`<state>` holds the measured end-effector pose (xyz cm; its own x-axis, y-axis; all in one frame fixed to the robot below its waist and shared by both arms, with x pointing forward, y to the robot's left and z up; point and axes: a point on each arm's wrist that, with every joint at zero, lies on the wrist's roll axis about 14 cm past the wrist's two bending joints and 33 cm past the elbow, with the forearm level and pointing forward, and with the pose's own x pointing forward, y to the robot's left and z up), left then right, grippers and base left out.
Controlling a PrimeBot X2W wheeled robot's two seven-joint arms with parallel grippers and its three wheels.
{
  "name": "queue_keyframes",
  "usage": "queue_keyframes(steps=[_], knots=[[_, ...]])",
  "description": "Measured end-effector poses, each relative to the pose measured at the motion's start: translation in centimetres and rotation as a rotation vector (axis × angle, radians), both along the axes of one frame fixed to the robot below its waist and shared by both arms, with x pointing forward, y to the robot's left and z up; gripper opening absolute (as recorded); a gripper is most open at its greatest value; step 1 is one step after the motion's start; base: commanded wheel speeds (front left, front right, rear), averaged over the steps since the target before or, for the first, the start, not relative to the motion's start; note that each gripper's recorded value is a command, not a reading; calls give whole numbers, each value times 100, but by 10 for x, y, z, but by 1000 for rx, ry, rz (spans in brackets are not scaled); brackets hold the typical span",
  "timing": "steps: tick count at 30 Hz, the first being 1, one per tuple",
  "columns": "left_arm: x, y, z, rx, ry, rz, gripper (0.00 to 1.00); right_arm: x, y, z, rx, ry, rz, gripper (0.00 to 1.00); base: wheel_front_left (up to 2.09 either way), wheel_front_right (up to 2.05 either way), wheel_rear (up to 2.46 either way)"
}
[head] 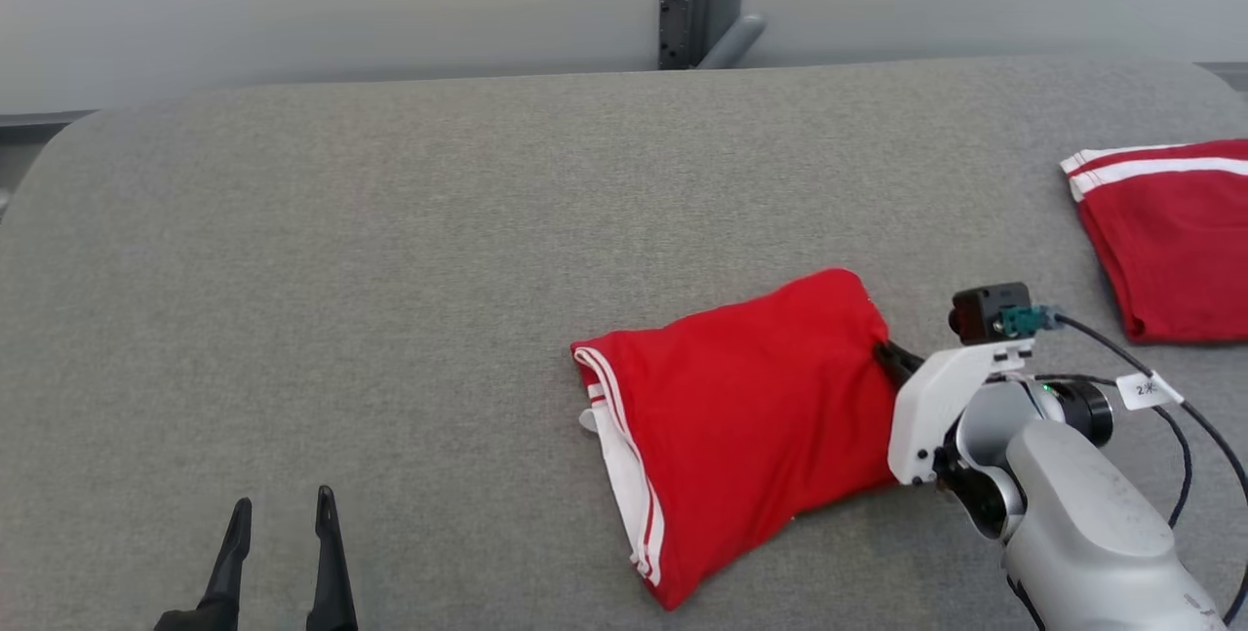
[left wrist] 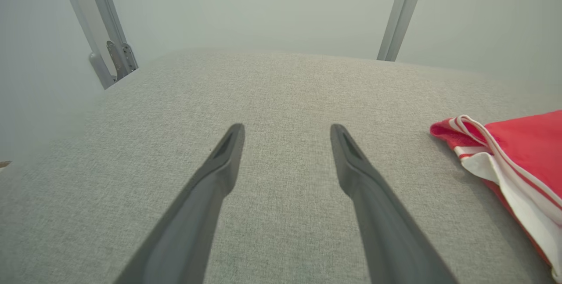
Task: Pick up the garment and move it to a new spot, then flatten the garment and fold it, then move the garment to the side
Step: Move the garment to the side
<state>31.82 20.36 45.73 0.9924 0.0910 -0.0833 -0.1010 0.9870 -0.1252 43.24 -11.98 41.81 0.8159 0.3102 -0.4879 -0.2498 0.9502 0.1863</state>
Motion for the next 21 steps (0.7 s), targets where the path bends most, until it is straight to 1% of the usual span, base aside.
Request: queue_keyframes(steps=[3, 5, 6, 10, 13, 14, 15, 18, 21], knots=[[9, -10, 0, -3, 0, -37, 100, 8, -10, 14, 3, -49, -23, 0, 0, 0, 0], [18, -18, 0, -6, -3, -68, 100, 16, -30, 27, -2, -95, -67, 0, 0, 0, 0], [31, -30, 3, -6, -19, -115, 100, 27, -57, 45, -5, -148, -127, 0, 0, 0, 0], [59, -53, 6, 7, -41, -199, 100, 48, -117, 75, -56, -232, -238, 0, 0, 0, 0], [78, -65, 2, 1, -43, -239, 100, 64, -151, 94, -80, -281, -304, 0, 0, 0, 0], [82, -68, -1, -1, -38, -250, 100, 68, -160, 97, -85, -291, -322, 0, 0, 0, 0], [88, -74, -9, -5, -19, -268, 100, 77, -178, 104, -92, -313, -362, 0, 0, 0, 0], [91, -77, -27, -14, 26, -278, 100, 85, -206, 110, -106, -338, -423, 0, 0, 0, 0], [88, -84, -44, -48, 74, -303, 100, 88, -229, 107, -123, -336, -476, 0, 0, 0, 0]])
